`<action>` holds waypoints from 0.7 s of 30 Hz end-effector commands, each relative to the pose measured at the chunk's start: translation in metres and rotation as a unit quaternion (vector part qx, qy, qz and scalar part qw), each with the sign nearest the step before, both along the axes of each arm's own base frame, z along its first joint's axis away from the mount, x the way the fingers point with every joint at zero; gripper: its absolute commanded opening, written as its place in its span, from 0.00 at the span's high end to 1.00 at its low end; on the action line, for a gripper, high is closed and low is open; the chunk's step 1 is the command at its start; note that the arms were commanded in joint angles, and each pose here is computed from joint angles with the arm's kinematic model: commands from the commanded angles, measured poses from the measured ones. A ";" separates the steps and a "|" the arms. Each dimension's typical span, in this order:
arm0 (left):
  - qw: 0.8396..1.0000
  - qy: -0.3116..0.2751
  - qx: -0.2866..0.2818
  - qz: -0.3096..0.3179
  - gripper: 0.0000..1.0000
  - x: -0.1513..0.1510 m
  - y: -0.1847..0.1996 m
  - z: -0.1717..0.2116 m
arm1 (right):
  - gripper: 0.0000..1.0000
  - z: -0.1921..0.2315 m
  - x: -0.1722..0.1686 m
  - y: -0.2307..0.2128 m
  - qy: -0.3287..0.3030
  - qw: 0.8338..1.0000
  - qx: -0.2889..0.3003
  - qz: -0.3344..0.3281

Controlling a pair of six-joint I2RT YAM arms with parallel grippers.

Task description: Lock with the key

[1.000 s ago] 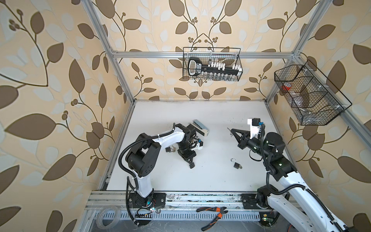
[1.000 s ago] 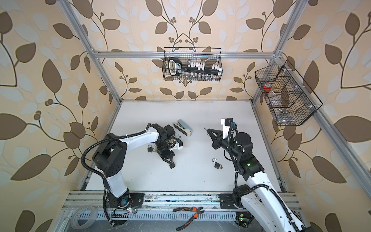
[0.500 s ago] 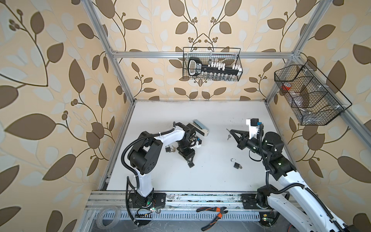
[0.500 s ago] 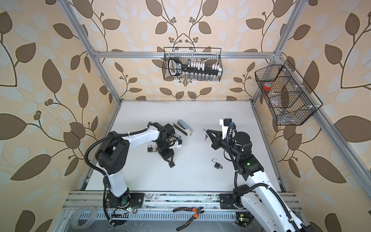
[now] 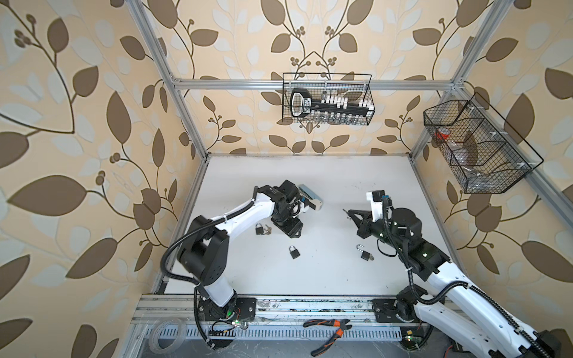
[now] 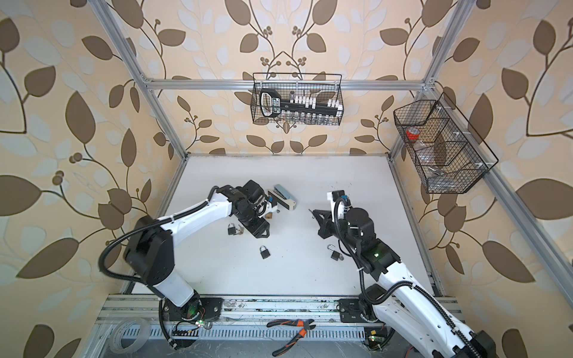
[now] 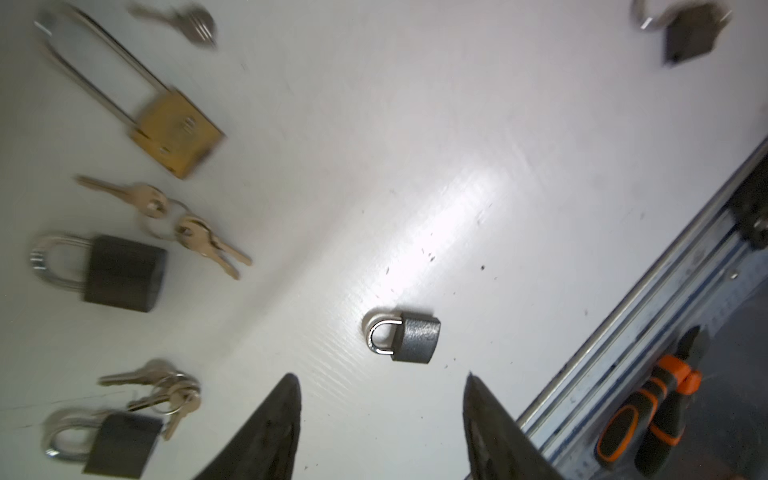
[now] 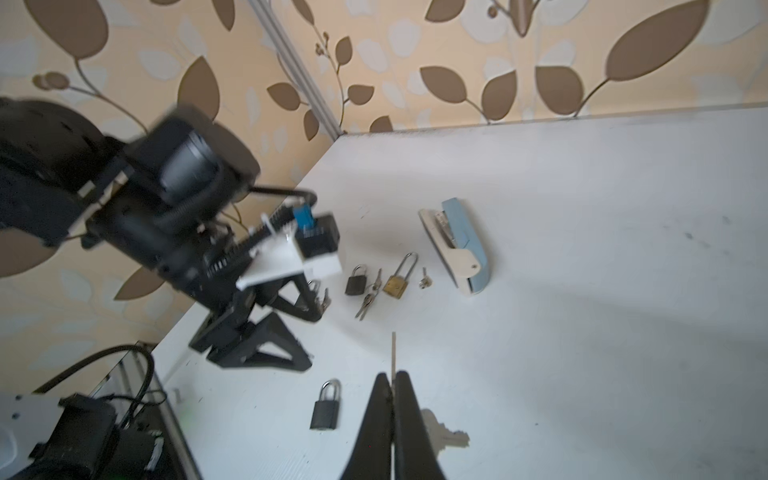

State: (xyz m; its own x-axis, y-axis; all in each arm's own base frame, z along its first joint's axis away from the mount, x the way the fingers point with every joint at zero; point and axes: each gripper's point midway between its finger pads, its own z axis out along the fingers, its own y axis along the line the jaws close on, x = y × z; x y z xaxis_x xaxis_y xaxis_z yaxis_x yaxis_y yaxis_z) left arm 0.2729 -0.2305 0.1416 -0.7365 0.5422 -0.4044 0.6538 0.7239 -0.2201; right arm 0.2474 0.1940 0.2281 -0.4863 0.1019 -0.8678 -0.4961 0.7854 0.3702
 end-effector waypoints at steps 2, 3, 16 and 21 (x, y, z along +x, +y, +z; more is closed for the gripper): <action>0.980 -0.110 -0.092 0.140 0.26 0.023 0.014 0.061 | 1.00 -0.037 -0.019 0.023 0.020 0.999 -0.038 -0.016; 0.971 -0.121 -0.121 0.165 0.24 0.023 0.017 0.069 | 1.00 -0.045 -0.027 0.033 0.022 0.999 -0.043 -0.009; 0.893 -0.111 -0.261 0.349 0.04 0.015 0.095 0.066 | 1.00 -0.144 -0.060 0.094 0.110 0.992 -0.059 -0.016; 0.893 -0.103 -0.266 0.349 0.03 0.012 0.094 0.065 | 1.00 -0.160 -0.048 0.105 0.111 0.991 -0.066 -0.041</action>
